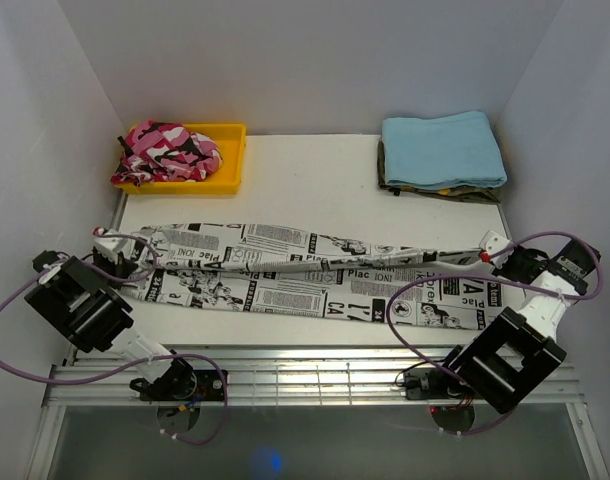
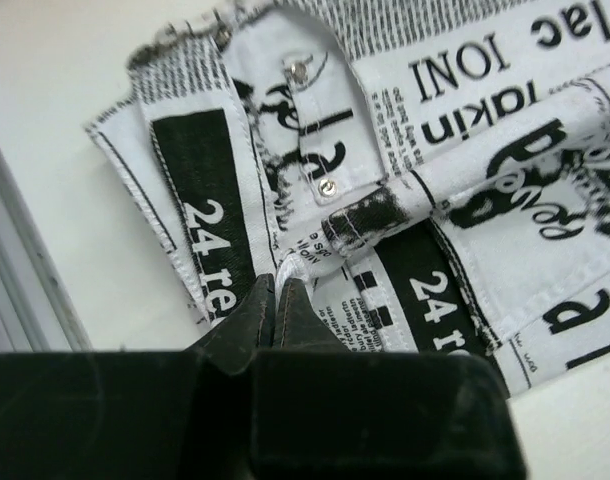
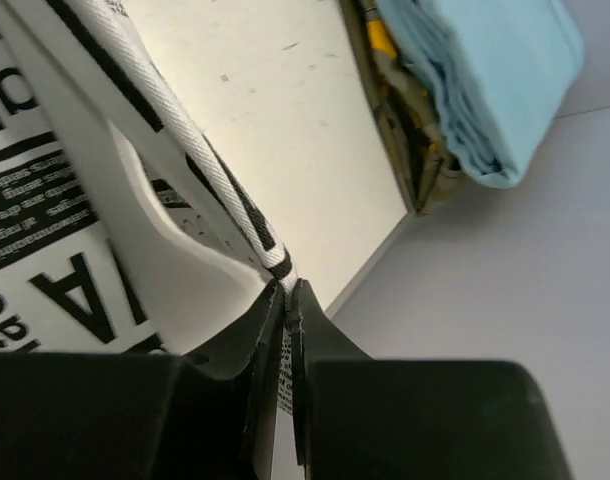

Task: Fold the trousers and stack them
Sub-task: Fold the trousers

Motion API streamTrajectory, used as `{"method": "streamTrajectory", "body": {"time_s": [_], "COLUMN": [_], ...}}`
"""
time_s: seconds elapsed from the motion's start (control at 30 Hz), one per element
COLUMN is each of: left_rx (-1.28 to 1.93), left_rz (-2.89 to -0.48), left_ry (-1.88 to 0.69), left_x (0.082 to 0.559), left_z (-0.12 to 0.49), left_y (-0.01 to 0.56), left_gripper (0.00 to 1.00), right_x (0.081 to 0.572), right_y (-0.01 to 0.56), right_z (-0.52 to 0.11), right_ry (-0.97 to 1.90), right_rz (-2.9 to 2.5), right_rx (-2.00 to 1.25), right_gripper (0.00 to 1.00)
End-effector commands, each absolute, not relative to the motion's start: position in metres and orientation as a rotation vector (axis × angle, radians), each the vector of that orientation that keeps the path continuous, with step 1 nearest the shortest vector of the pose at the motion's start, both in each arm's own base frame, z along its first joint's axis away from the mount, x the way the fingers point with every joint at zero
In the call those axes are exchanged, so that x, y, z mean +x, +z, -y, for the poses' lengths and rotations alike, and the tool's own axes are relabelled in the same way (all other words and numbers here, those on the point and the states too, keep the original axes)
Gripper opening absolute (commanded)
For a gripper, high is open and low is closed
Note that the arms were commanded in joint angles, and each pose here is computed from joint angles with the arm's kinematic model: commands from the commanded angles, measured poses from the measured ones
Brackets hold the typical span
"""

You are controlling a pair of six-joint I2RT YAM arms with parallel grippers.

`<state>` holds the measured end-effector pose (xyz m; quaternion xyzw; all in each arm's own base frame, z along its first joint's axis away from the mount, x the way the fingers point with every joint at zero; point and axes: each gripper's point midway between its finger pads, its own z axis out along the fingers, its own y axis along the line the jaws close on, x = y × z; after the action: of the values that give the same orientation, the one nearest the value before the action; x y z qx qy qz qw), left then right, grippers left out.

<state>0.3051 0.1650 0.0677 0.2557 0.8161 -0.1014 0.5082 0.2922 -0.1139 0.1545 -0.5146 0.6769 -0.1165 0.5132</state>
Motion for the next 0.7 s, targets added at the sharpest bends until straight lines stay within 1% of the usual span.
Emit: {"method": "streamTrajectory", "body": {"time_s": [0.0, 0.07, 0.17, 0.2, 0.27, 0.3, 0.33, 0.43, 0.5, 0.57, 0.63, 0.67], "left_rx": [0.826, 0.823, 0.751, 0.740, 0.670, 0.670, 0.659, 0.659, 0.671, 0.728, 0.740, 0.769], "left_rz": [-1.991, -1.998, -1.990, -1.961, -1.954, -1.922, -1.911, -1.861, -1.849, -1.849, -1.891, -1.909], "left_ry": [-0.041, -0.042, -0.041, -0.015, -0.040, -0.027, -0.034, -0.033, -0.037, -0.014, -0.007, -0.015], "left_x": [0.291, 0.293, 0.306, 0.316, 0.325, 0.333, 0.336, 0.337, 0.328, 0.317, 0.301, 0.291], "left_z": [-0.184, -0.187, -0.199, -0.209, -0.216, -0.221, -0.221, -0.222, -0.219, -0.216, -0.213, -0.206], "left_y": [0.060, 0.057, 0.070, 0.085, 0.099, 0.115, 0.122, 0.151, 0.159, 0.153, 0.139, 0.121], "left_gripper": [0.00, 0.00, 0.00, 0.00, 0.00, 0.00, 0.00, 0.00, 0.00, 0.00, 0.00, 0.00], "right_x": [0.287, 0.287, 0.293, 0.299, 0.305, 0.311, 0.310, 0.307, 0.297, 0.280, 0.269, 0.257], "right_y": [0.150, 0.146, 0.151, 0.166, 0.178, 0.198, 0.199, 0.216, 0.214, 0.195, 0.181, 0.158], "right_z": [0.122, 0.123, 0.131, 0.137, 0.142, 0.148, 0.146, 0.147, 0.148, 0.148, 0.149, 0.148], "right_ry": [-0.396, -0.396, -0.402, -0.429, -0.416, -0.433, -0.397, -0.426, -0.460, -0.472, -0.515, -0.490], "right_rz": [-1.570, -1.564, -1.577, -1.561, -1.576, -1.566, -1.582, -1.564, -1.544, -1.566, -1.557, -1.593], "right_rx": [-1.389, -1.414, -1.412, -1.411, -1.370, -1.348, -1.334, -1.351, -1.383, -1.399, -1.456, -1.449], "right_gripper": [0.08, 0.08, 0.08, 0.08, 0.08, 0.08, 0.08, 0.08, 0.08, 0.08, 0.08, 0.08]}}
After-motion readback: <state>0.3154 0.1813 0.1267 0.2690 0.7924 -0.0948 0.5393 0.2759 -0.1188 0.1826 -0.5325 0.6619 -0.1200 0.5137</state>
